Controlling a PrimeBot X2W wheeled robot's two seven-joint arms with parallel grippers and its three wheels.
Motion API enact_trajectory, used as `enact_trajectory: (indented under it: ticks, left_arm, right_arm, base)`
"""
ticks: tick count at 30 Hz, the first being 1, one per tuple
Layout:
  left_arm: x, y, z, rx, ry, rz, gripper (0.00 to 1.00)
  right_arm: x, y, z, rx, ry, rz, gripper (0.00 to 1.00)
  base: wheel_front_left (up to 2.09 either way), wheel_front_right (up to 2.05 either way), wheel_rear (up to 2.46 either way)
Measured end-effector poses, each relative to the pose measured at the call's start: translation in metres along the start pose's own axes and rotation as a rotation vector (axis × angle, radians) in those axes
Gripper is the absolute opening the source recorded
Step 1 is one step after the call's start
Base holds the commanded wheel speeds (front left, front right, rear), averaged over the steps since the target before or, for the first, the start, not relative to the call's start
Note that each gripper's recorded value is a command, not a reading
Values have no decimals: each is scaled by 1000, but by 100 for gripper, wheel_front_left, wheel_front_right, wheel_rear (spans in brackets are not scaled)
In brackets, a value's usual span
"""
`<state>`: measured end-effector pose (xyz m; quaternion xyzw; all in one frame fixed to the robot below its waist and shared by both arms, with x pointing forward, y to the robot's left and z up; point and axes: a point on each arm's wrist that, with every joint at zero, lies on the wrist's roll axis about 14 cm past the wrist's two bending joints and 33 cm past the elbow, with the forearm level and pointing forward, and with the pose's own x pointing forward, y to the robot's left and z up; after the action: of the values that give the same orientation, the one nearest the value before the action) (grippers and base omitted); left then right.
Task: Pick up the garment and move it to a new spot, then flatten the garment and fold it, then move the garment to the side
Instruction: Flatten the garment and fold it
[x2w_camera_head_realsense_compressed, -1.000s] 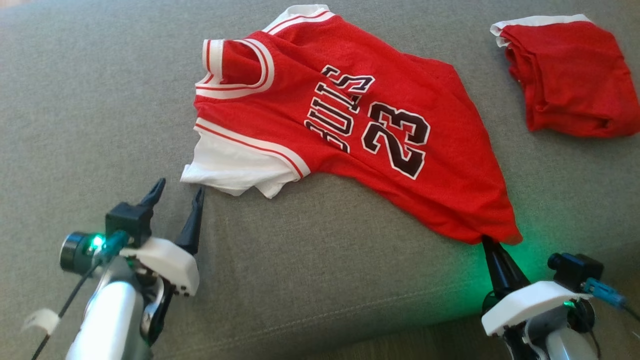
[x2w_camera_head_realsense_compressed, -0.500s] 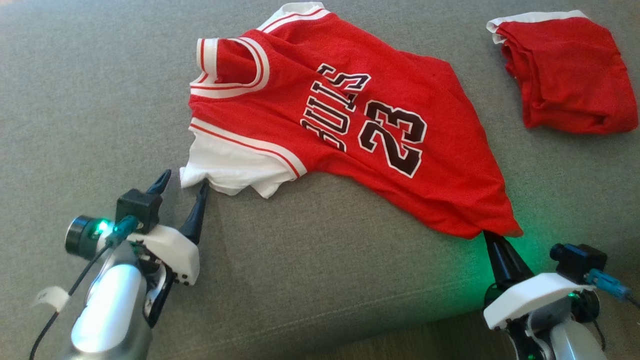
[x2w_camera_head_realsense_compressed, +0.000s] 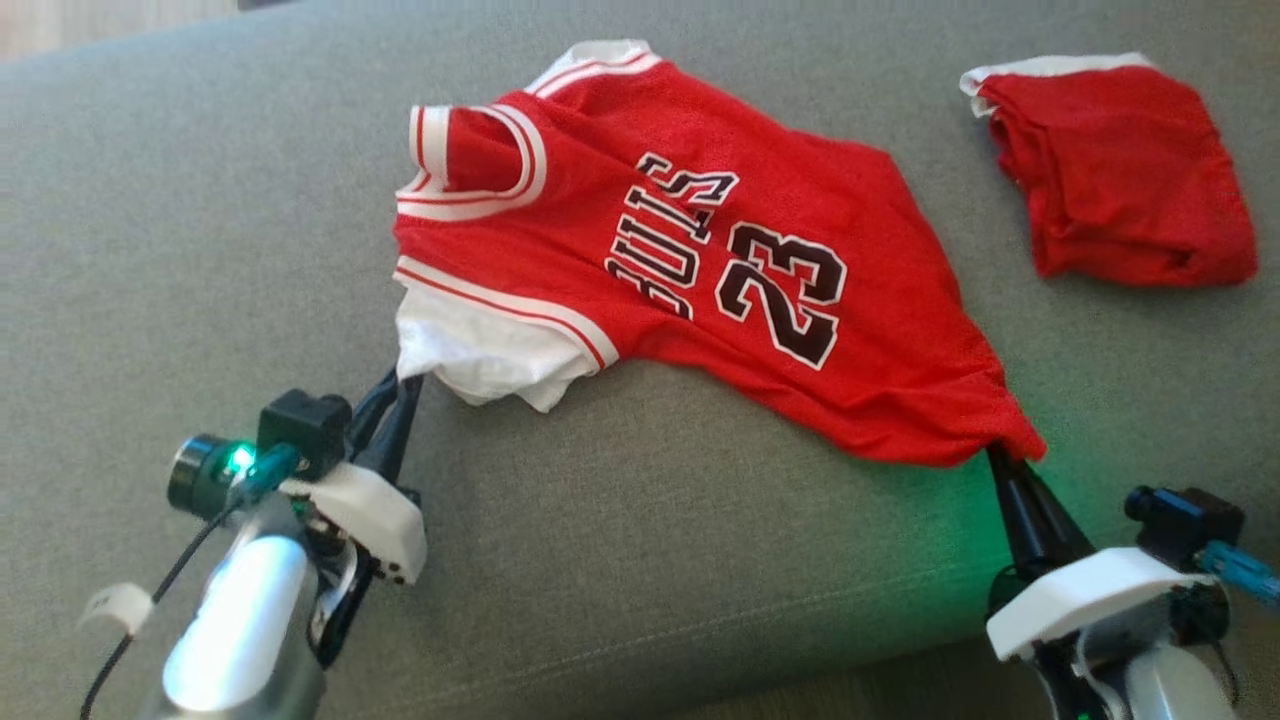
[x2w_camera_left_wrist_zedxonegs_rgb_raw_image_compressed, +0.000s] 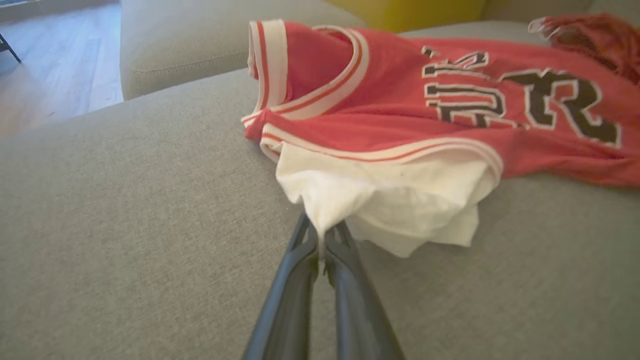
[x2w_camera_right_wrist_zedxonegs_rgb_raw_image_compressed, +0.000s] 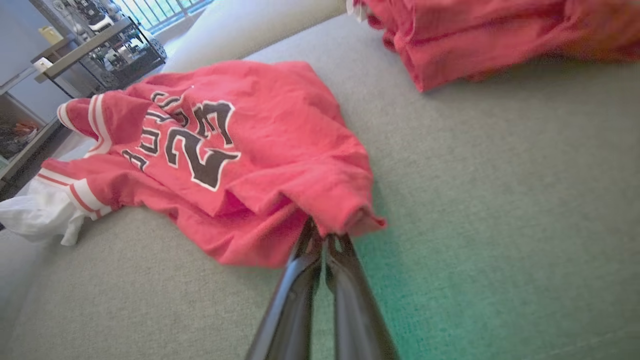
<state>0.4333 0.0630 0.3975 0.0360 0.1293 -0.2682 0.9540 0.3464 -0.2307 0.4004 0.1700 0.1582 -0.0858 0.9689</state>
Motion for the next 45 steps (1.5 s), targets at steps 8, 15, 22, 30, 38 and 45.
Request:
enact_trajectory:
  ticks: [8,15,22,30,38,45]
  left_arm:
    - [-31,-43,78,-413,-189,-137,0]
    - [-66,-24,183,-810,-397,-257,0]
    - [-79,13,266,-1032,-550,-225,0]
    - [-63,43,339,-1081,-612,-196,0]
    - [-3,91,368,-944,-609,-69,0]
    - [50,138,397,-753,-696,11,0]
  right_arm:
    - [-11,22,80,-85,-209,69,0]
    - [-23,47,177,-142,-416,138,0]
    - [-38,54,247,-281,-542,141,0]
    - [-23,75,306,-320,-586,175,0]
    - [42,127,333,-400,-544,253,0]
    - [120,163,357,-456,-572,263,0]
  base:
    - [0,0,0]
    - [0,0,0]
    - [0,0,0]
    - [0,0,0]
    - [0,0,0]
    - [0,0,0]
